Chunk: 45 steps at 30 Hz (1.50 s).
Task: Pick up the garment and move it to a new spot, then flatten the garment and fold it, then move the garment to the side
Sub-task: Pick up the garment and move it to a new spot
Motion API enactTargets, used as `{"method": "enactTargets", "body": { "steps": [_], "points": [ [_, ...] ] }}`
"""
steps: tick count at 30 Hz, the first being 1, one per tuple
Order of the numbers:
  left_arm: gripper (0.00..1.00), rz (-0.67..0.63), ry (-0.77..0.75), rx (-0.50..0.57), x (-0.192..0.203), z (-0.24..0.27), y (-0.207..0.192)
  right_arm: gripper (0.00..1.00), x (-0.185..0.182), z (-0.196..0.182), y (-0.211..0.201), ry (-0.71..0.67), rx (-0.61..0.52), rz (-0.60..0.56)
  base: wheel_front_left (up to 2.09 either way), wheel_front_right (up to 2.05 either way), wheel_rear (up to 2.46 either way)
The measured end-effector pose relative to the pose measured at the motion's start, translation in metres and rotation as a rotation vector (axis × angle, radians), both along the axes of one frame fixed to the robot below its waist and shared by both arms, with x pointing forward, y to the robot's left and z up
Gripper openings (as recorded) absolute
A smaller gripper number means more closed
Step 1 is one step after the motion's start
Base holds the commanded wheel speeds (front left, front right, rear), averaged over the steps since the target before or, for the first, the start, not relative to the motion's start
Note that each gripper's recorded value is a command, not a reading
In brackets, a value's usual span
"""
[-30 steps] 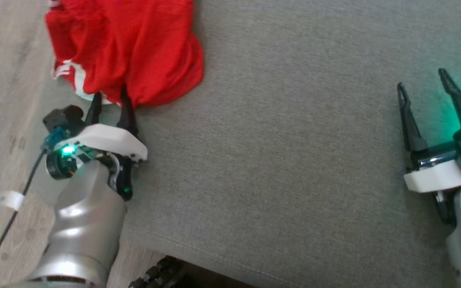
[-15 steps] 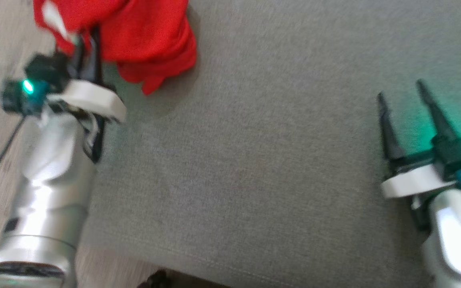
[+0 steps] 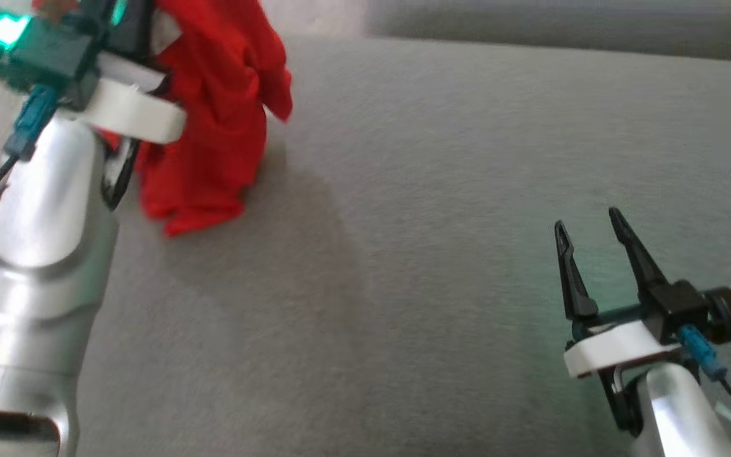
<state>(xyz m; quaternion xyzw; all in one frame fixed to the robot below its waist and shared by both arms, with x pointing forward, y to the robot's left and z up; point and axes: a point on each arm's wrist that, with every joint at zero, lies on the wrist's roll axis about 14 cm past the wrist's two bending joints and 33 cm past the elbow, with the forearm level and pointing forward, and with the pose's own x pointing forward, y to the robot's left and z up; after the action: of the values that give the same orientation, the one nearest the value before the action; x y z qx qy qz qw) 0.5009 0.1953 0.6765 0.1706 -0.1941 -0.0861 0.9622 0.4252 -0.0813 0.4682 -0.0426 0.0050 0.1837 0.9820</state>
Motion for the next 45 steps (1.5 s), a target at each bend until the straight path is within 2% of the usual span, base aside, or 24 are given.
{"method": "enactTargets", "body": {
  "steps": [4,8,14,18,23,24,25,27,29,34,36,40,43,44,45],
  "points": [
    [0.00,-0.169,-0.133,0.023,-0.006,0.055,-0.065,1.00,-0.018,0.014,-0.030,-0.017,0.043,-0.090,0.00,0.00,0.00],
    [0.00,-0.342,-0.270,-0.004,-0.025,0.109,-0.129,1.00,-0.036,0.024,-0.059,-0.040,0.066,-0.179,0.00,0.00,0.00],
    [0.00,-0.539,-0.343,-0.001,-0.047,0.132,-0.209,1.00,-0.056,0.032,-0.101,-0.060,0.080,-0.305,0.00,0.00,0.00],
    [0.00,-0.630,-0.236,-0.041,-0.041,0.094,-0.246,1.00,-0.060,0.025,-0.115,-0.039,0.078,-0.348,0.00,0.00,0.00],
    [0.01,-0.688,0.166,-0.066,-0.045,-0.060,-0.276,1.00,-0.056,0.008,-0.117,0.012,0.077,-0.360,0.00,0.00,0.00],
    [0.69,-0.692,0.250,-0.081,-0.053,-0.090,-0.277,1.00,-0.055,0.006,-0.116,0.019,0.076,-0.357,0.00,0.00,0.00],
    [1.00,-0.694,0.323,-0.080,-0.062,-0.118,-0.278,1.00,-0.053,0.004,-0.115,0.025,0.075,-0.355,0.00,0.00,0.00],
    [1.00,-0.686,0.431,-0.073,-0.079,-0.159,-0.275,1.00,-0.050,0.001,-0.113,0.032,0.074,-0.348,0.00,0.00,0.00],
    [1.00,-0.618,0.471,-0.078,-0.080,-0.178,-0.263,1.00,-0.046,0.002,-0.111,0.027,0.075,-0.341,0.00,0.00,0.00],
    [1.00,-0.409,0.429,-0.103,-0.066,-0.176,-0.222,1.00,-0.039,0.005,-0.104,0.019,0.078,-0.319,0.00,0.00,0.00],
    [1.00,-0.330,0.456,-0.083,-0.065,-0.190,-0.201,1.00,-0.037,0.006,-0.098,0.016,0.077,-0.301,0.00,0.00,0.00],
    [1.00,-0.142,0.700,-0.077,-0.074,-0.252,-0.151,1.00,-0.033,0.008,-0.085,0.011,0.079,-0.262,0.00,0.00,0.00],
    [1.00,-0.082,0.859,-0.093,-0.083,-0.284,-0.132,1.00,-0.032,0.007,-0.080,0.012,0.078,-0.248,0.00,0.00,0.00],
    [0.36,-0.078,0.874,-0.096,-0.084,-0.287,-0.130,1.00,-0.032,0.007,-0.080,0.013,0.074,-0.245,0.00,0.00,0.00],
    [0.00,-0.083,0.874,-0.095,-0.083,-0.287,-0.130,1.00,-0.032,0.006,-0.079,0.014,0.072,-0.244,0.00,0.00,0.00]
  ]
}}
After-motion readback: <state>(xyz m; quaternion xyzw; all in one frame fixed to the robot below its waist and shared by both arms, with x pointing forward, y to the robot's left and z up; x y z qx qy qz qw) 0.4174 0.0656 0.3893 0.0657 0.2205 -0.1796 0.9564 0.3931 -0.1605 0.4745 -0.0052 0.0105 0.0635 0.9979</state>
